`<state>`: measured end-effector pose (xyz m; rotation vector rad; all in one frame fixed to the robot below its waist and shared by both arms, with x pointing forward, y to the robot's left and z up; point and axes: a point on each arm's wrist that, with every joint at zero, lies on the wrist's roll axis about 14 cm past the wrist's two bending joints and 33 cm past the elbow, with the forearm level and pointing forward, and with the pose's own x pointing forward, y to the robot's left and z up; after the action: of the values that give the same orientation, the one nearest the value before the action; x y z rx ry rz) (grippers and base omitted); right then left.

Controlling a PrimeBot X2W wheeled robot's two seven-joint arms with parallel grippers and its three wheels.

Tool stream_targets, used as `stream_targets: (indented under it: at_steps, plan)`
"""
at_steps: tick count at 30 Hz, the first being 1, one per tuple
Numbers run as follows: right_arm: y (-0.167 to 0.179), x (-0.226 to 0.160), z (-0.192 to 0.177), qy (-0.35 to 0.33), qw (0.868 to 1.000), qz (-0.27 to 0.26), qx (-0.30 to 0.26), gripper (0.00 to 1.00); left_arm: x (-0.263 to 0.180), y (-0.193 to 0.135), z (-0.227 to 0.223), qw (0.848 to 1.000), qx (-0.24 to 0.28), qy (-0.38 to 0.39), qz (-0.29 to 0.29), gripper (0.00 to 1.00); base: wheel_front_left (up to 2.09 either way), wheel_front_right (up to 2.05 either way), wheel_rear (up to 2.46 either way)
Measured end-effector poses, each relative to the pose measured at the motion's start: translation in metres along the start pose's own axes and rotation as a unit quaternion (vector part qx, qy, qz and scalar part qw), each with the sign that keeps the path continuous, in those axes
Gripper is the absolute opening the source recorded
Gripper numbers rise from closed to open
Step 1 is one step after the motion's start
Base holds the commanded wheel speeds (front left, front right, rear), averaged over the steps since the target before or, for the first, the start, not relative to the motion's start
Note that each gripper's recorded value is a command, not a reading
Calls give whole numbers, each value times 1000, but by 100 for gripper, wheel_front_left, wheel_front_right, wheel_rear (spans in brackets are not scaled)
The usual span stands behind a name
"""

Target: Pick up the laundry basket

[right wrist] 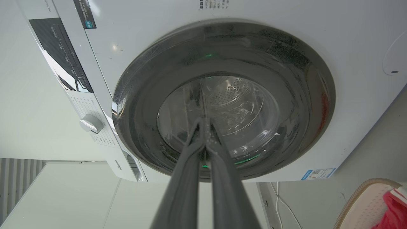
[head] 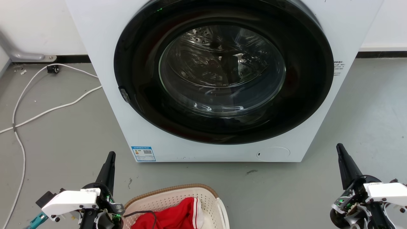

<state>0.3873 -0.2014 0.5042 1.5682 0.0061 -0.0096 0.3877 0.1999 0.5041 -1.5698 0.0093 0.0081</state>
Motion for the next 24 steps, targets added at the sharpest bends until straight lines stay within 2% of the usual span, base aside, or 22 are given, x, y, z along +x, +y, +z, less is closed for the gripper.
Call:
stream_targets:
  at_steps: [12,13,17,24]
  plan:
    - [0,0,0,0,1000,0,0,0,0,0,0,1000,0,0,0,0,0,0,0]
    - [0,0,0,0,1000,0,0,100,0,0,0,1000,0,0,0,100,0,0,0]
    - [-16,-8,0,-3,1000,-24,2,100,-7,16,-2,1000,-4,1,24,100,0,0,0]
    - [-10,-8,-2,-8,1000,-14,-11,100,-5,7,-7,1000,3,-3,11,100,0,0,0]
